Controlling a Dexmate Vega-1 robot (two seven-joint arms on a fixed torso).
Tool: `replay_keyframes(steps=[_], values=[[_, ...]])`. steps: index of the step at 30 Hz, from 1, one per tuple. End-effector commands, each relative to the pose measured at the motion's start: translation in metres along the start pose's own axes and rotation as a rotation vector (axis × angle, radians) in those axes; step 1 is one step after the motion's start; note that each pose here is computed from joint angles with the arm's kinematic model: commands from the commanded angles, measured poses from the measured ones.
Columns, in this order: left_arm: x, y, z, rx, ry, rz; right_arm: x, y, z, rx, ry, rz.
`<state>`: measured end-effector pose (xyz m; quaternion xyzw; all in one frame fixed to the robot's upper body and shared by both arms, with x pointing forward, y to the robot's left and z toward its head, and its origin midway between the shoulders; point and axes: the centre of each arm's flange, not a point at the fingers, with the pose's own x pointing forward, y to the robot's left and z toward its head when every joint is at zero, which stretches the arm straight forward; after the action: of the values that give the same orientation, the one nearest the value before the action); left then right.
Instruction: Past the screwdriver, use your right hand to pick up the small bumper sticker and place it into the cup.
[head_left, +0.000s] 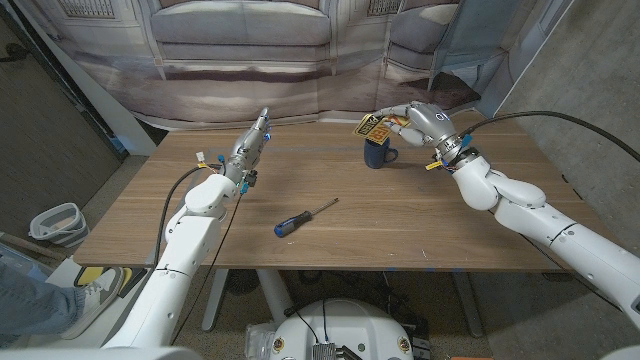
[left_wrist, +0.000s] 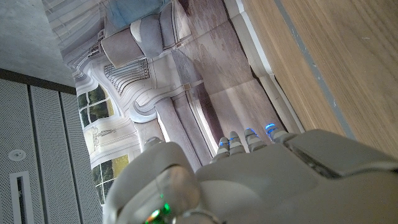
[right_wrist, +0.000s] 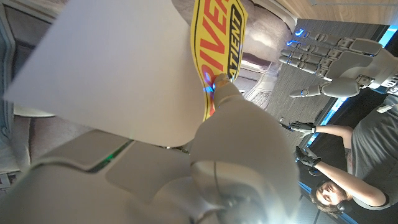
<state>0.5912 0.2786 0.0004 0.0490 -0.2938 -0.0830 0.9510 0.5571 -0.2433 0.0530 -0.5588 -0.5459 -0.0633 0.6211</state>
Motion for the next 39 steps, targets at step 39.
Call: replay_keyframes(steps=[39], values=[[-0.005,0.001,-0.004,-0.007,0.009,0.013,0.043,0.019,0.000,0.042,-0.033,0.026]])
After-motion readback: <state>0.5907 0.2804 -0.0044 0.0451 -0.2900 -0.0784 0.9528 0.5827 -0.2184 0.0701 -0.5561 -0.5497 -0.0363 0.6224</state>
